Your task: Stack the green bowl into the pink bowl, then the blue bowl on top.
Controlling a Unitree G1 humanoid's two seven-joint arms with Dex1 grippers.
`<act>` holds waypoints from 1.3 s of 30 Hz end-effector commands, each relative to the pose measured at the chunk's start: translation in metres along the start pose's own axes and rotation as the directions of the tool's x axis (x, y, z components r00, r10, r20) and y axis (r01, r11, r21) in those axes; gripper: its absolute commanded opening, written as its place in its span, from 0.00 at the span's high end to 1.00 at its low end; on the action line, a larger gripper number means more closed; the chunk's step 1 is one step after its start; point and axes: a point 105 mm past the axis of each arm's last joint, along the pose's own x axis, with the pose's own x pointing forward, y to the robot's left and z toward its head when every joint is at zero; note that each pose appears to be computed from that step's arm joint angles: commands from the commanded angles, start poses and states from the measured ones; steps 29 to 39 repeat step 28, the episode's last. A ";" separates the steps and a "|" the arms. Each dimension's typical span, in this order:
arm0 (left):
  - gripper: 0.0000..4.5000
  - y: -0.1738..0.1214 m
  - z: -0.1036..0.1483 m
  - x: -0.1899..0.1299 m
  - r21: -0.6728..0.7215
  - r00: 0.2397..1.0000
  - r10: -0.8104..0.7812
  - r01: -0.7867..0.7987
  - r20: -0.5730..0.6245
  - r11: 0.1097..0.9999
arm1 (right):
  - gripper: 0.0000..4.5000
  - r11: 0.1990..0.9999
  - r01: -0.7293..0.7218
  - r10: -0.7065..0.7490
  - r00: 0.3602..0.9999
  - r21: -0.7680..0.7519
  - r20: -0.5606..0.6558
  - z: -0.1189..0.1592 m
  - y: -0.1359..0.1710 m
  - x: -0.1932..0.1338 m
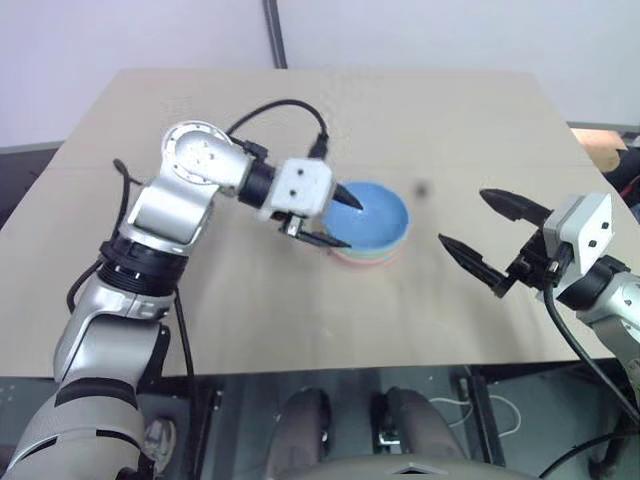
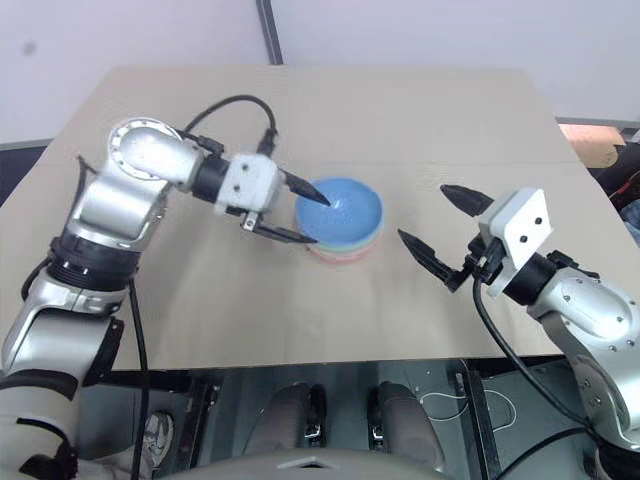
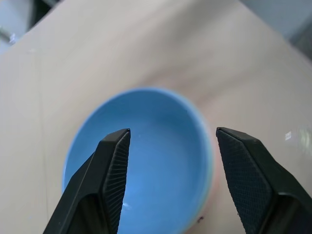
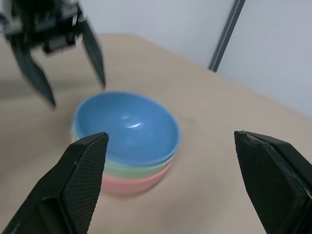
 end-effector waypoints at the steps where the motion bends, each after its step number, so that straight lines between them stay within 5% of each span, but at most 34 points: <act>1: 0.31 0.019 0.015 -0.022 -0.027 0.971 0.232 -0.230 0.061 0.973 | 0.00 0.998 -0.031 0.029 0.999 0.047 0.039 0.003 -0.002 -0.001; 3: 0.31 0.018 0.009 -0.033 -0.169 0.949 0.308 -0.294 0.068 0.941 | 0.00 0.999 -0.027 0.027 1.000 0.041 -0.006 -0.006 -0.011 -0.002; 6: 0.02 0.011 0.001 -0.042 -0.356 0.917 0.394 -0.349 0.059 0.867 | 0.00 0.998 -0.024 0.026 0.999 0.049 -0.040 -0.014 -0.026 -0.004; 7: 0.01 0.008 -0.003 -0.042 -0.360 0.906 0.422 -0.383 0.033 0.851 | 0.00 0.998 -0.024 0.026 0.999 0.050 -0.040 -0.015 -0.029 -0.004; 14: 0.01 -0.009 -0.031 -0.052 -0.465 0.747 0.664 -0.575 0.038 0.673 | 0.00 1.000 -0.019 0.019 0.995 0.008 -0.094 -0.023 -0.046 -0.016; 25: 0.01 -0.067 -0.065 -0.088 -0.540 0.794 0.604 -0.539 -0.069 0.647 | 0.00 0.999 0.028 -0.021 0.949 0.019 -0.313 -0.036 -0.064 -0.097; 39: 0.01 -0.071 -0.068 -0.095 -0.542 0.810 0.580 -0.525 -0.082 0.656 | 0.00 0.999 0.035 -0.032 0.945 0.003 -0.327 -0.037 -0.065 -0.102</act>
